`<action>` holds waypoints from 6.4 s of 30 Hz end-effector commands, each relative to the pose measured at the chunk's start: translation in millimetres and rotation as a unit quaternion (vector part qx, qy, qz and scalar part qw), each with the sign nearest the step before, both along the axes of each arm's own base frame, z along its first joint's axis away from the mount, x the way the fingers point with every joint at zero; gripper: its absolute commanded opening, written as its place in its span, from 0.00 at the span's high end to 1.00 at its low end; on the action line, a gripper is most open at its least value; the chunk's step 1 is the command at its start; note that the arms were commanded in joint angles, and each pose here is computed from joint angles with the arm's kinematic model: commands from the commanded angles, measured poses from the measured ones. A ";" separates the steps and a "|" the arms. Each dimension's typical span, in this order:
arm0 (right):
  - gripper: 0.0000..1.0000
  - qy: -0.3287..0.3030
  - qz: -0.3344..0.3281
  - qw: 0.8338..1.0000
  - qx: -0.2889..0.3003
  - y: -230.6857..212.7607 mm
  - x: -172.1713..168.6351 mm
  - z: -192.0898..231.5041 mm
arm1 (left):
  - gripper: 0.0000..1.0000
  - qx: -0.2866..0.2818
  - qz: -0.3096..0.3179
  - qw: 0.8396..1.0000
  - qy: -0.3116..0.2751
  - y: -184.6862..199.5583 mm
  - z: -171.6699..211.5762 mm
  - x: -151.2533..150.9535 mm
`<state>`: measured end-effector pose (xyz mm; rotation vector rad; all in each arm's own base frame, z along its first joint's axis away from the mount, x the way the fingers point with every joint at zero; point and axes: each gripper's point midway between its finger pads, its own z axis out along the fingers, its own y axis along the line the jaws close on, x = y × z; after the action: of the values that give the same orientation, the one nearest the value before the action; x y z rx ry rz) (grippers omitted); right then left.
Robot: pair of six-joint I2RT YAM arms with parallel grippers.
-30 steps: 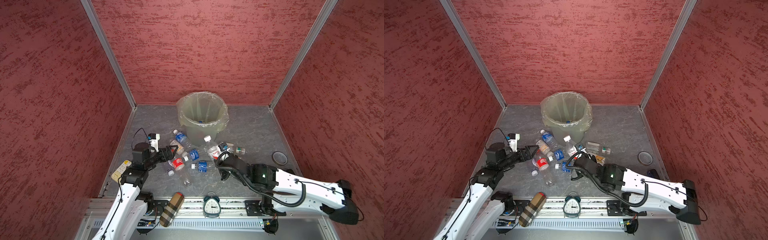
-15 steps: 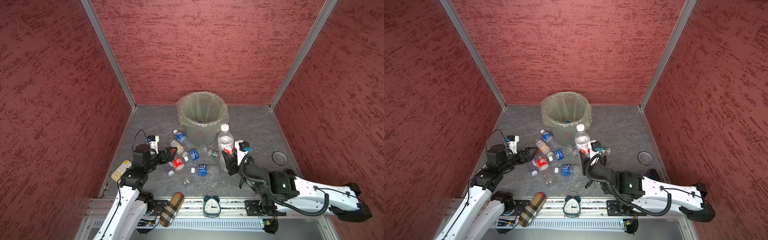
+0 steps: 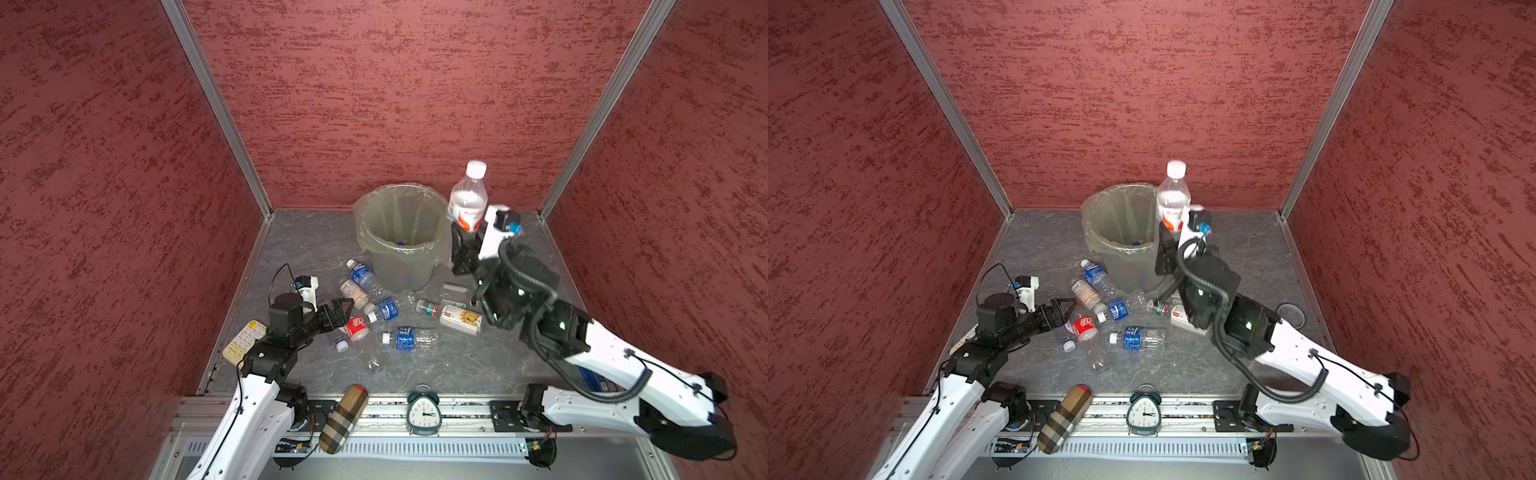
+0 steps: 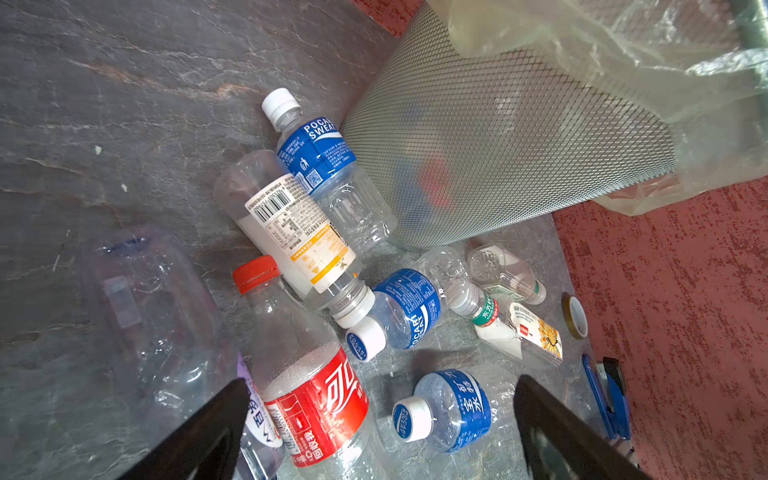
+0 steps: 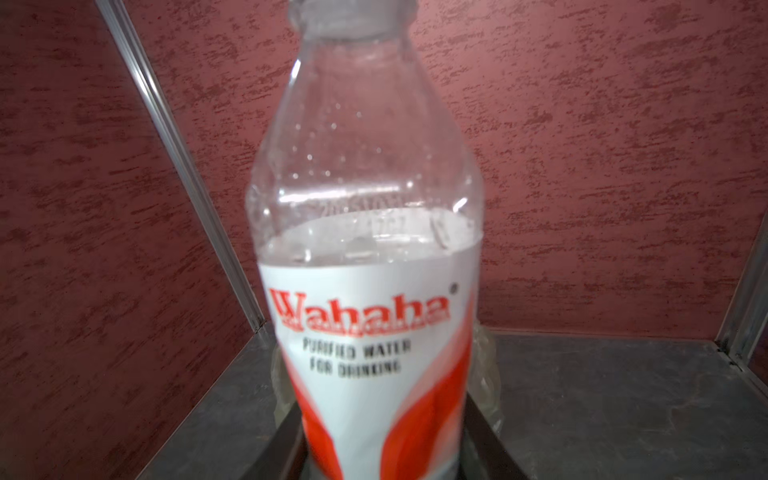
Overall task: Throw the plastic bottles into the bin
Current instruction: 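Carry the Wahaha bottle over the bin and release it with the right gripper, then raise the right gripper from the bin while the left gripper lowers toward a crushed bottle, then close the left gripper on the crushed clear bottle and lift it, then carry the crushed bottle over the bin and release it with the left gripper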
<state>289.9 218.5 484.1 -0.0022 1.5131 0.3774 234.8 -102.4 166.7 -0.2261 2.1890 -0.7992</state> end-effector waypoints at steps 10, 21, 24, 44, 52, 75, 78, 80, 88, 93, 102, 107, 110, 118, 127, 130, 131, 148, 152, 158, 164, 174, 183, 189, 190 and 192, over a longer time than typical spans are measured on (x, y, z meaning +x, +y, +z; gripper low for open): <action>0.04 0.015 0.021 0.999 -0.036 47.2 114.5 -0.9 | 0.01 0.009 0.031 0.999 0.005 10.1 -4.2 -4.2; 0.03 0.005 0.043 0.999 -0.030 17.3 71.0 23.8 | 0.01 0.014 0.079 0.997 0.023 22.9 -11.9 0.8; 0.03 0.023 0.045 0.998 -0.040 13.5 65.8 7.9 | 0.01 0.016 0.084 0.996 0.037 23.7 -14.4 0.3; 0.07 0.144 0.039 0.986 -0.071 -15.5 35.6 -106.4 | 0.15 0.102 0.159 0.968 0.166 49.9 -67.8 12.4; 0.06 0.178 0.041 0.981 -0.064 -25.8 21.2 -139.9 | 0.18 0.137 0.164 0.957 0.196 55.0 -80.5 22.6; 0.08 0.240 0.036 0.966 -0.085 -31.4 12.5 -207.2 | 0.26 0.152 0.142 0.942 0.262 47.3 -122.2 28.3; 0.08 0.245 0.037 0.965 -0.085 -31.9 10.9 -211.8 | 0.28 0.151 0.142 0.942 0.263 46.9 -123.4 28.7; 0.09 0.247 0.037 0.965 -0.085 -32.3 10.2 -214.1 | 0.28 0.152 0.141 0.942 0.264 46.7 -124.5 28.7; 0.10 0.252 0.040 0.964 -0.079 -33.0 7.3 -218.9 | 0.34 0.146 0.132 0.941 0.277 43.7 -129.6 29.6; 0.11 0.254 0.039 0.964 -0.075 -35.1 5.0 -221.2 | 0.43 0.137 0.131 0.944 0.270 42.7 -125.5 29.7; 0.12 0.264 0.043 0.961 -0.078 -40.5 -3.9 -241.2 | 0.50 0.123 0.136 0.963 0.196 45.7 -88.0 29.9; 0.12 0.285 0.060 0.953 -0.078 -38.7 -12.6 -261.7 | 0.52 0.112 0.134 0.975 0.140 46.0 -58.6 28.4; 0.12 0.296 0.080 0.949 -0.078 -34.4 -19.0 -273.6 | 0.53 0.104 0.130 0.980 0.106 44.6 -42.7 27.1; 0.11 0.310 0.104 0.941 -0.082 -30.0 -28.1 -290.6 | 0.53 0.066 0.094 0.993 0.004 31.7 0.3 18.9; 0.11 0.317 0.119 0.937 -0.086 -23.8 -31.7 -300.6 | 0.54 0.043 0.063 0.993 -0.091 21.1 43.9 2.2; 0.11 0.320 0.120 0.936 -0.087 -22.7 -31.4 -303.3 | 0.53 0.037 0.048 0.991 -0.115 16.2 55.8 -4.6; 0.11 0.321 0.121 0.935 -0.087 -21.8 -31.9 -304.2 | 0.53 0.037 0.045 0.991 -0.120 15.3 58.5 -6.6; 0.12 0.320 0.124 0.935 -0.088 -16.0 -34.9 -308.3 | 0.50 0.013 -0.014 0.972 -0.236 -16.2 170.9 -3.9; 0.12 0.316 0.121 0.938 -0.080 -15.1 -36.2 -305.3 | 0.50 0.016 -0.037 0.959 -0.282 -48.0 226.1 37.2; 0.12 0.314 0.124 0.938 -0.074 -6.8 -37.9 -301.7 | 0.34 0.010 -0.080 0.948 -0.307 -117.6 286.1 137.4; 0.09 0.322 0.126 0.934 -0.093 -3.5 -41.9 -300.5 | 0.01 0.041 -0.044 0.952 -0.299 -123.2 285.5 190.5; 0.07 0.351 0.199 0.901 -0.158 23.1 -60.1 -316.2 | 0.01 0.042 -0.030 0.945 -0.322 -96.3 293.7 145.7; 0.02 0.385 0.269 0.846 -0.253 72.9 -94.9 -356.2 | 0.01 0.047 -0.001 0.959 -0.278 -61.2 254.9 121.8; 0.01 0.390 0.277 0.836 -0.270 81.7 -99.5 -363.3 | 0.01 0.029 0.015 0.972 -0.234 -39.3 216.7 111.6; 0.01 0.391 0.279 0.833 -0.273 82.5 -100.3 -365.2 | 0.00 0.025 0.018 0.975 -0.222 -35.5 208.8 110.0; 0.01 0.393 0.282 0.830 -0.278 84.0 -102.1 -368.0 | 0.01 0.016 0.020 0.979 -0.203 -30.4 194.4 106.6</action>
<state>189.3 296.0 110.4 -0.8393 2.4099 0.4011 350.0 -136.0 369.0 -0.0477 1.7815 -0.6589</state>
